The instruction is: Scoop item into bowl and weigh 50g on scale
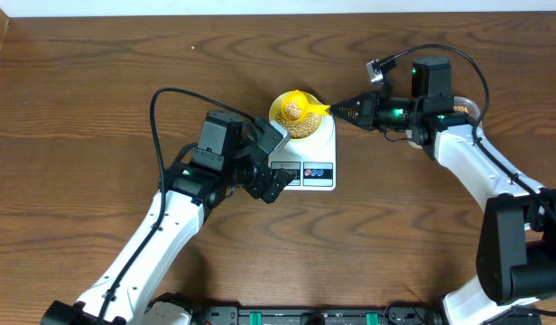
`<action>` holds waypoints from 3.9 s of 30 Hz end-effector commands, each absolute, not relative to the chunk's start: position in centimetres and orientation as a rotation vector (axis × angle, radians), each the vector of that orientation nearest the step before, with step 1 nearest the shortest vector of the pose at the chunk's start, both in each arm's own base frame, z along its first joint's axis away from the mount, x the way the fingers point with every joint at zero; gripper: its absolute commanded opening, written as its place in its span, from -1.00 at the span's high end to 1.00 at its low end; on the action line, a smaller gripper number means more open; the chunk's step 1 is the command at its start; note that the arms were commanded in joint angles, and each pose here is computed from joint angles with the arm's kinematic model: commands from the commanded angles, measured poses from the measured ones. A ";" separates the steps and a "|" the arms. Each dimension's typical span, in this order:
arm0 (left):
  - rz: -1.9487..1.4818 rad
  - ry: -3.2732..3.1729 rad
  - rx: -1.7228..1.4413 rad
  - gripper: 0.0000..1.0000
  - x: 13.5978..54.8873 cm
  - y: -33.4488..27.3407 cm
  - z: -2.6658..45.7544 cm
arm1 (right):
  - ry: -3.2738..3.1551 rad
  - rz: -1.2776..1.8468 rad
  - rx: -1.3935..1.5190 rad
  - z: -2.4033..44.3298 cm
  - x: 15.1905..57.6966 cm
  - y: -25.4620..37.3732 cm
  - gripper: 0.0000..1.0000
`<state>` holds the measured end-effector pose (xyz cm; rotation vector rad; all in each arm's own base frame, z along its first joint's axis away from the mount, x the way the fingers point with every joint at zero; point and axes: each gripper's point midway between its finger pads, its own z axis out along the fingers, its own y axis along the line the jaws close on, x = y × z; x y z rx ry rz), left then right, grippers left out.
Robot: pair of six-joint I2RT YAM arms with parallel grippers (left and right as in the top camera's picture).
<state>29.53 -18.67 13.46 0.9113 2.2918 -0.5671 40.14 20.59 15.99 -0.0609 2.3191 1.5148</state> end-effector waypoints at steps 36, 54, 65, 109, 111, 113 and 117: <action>-0.578 2.298 0.927 -0.84 29.3 -18.7 13.0 | 2.083 1.277 -0.496 16.7 41.3 20.0 0.98; -0.578 2.299 0.927 -0.84 29.3 -18.6 13.0 | 1.898 1.002 -0.809 16.5 42.1 19.6 0.98; -0.578 2.298 0.927 -0.84 29.3 -18.7 13.0 | 1.829 0.926 -0.910 16.4 42.1 19.6 0.98; -0.578 2.299 0.927 -0.84 29.3 -18.6 13.0 | 2.060 1.246 -0.581 16.3 40.8 20.0 0.98; -0.578 2.298 0.927 -0.84 29.3 -18.7 13.0 | 2.060 1.246 -0.581 16.3 40.8 20.0 0.98; -0.578 2.298 0.927 -0.84 29.3 -18.7 13.0 | 2.060 1.246 -0.581 16.3 40.8 20.0 0.98; -0.578 2.298 0.927 -0.84 29.3 -18.7 13.0 | 2.061 1.246 -0.578 16.3 40.8 19.9 0.98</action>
